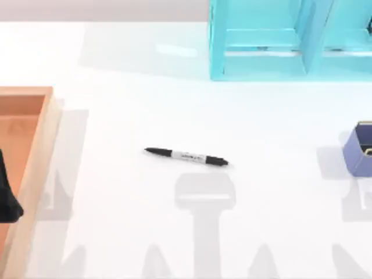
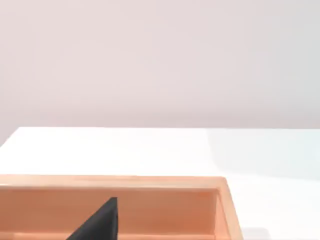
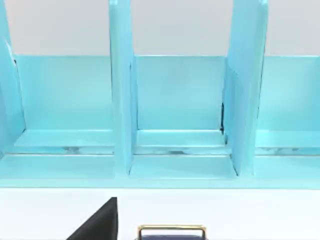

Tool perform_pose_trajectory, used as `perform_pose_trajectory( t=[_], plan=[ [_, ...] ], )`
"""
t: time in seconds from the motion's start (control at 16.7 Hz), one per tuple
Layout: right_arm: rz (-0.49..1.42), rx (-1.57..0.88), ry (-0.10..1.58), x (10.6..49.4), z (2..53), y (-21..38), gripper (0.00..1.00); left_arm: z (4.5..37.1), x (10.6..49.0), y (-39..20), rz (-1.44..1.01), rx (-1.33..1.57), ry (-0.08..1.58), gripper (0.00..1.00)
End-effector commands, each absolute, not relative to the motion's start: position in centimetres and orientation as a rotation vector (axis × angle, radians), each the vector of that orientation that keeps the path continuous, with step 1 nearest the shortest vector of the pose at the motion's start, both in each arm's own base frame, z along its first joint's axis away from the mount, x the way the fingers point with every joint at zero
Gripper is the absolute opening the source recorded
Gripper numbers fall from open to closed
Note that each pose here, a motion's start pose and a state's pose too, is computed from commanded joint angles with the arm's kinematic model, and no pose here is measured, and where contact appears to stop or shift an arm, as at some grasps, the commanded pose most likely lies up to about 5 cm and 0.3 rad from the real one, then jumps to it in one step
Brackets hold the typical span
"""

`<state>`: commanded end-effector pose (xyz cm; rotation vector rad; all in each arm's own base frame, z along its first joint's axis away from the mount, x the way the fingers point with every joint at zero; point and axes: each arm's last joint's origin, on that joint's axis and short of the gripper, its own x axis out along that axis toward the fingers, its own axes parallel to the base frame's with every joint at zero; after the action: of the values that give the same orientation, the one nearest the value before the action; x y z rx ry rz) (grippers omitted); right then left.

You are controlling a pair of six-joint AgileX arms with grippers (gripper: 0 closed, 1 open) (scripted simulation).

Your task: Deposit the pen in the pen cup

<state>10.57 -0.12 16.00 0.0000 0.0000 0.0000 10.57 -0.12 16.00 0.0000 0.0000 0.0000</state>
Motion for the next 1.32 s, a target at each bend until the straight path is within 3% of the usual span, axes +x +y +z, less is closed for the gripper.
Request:
perform_pose_trajectory(
  t=[0.36, 0.72, 1.02, 1.32],
  plan=[
    [0.043, -0.027, 0.032, 10.6, 18.1, 0.5, 1.00, 16.0, 10.6, -0.1, 0.000, 0.000, 0.000, 1.00],
    [0.177, -0.177, 0.225, 12.8, 26.6, 3.1, 1.00, 16.0, 10.6, -0.1, 0.000, 0.000, 0.000, 1.00],
    [0.356, -0.451, 0.570, 20.3, 31.6, 9.2, 1.00, 16.0, 10.6, -0.1, 0.000, 0.000, 0.000, 1.00],
    [0.586, -0.799, 0.970, 29.1, 28.0, 19.3, 1.00, 16.0, 10.6, -0.1, 0.000, 0.000, 0.000, 1.00]
  ],
)
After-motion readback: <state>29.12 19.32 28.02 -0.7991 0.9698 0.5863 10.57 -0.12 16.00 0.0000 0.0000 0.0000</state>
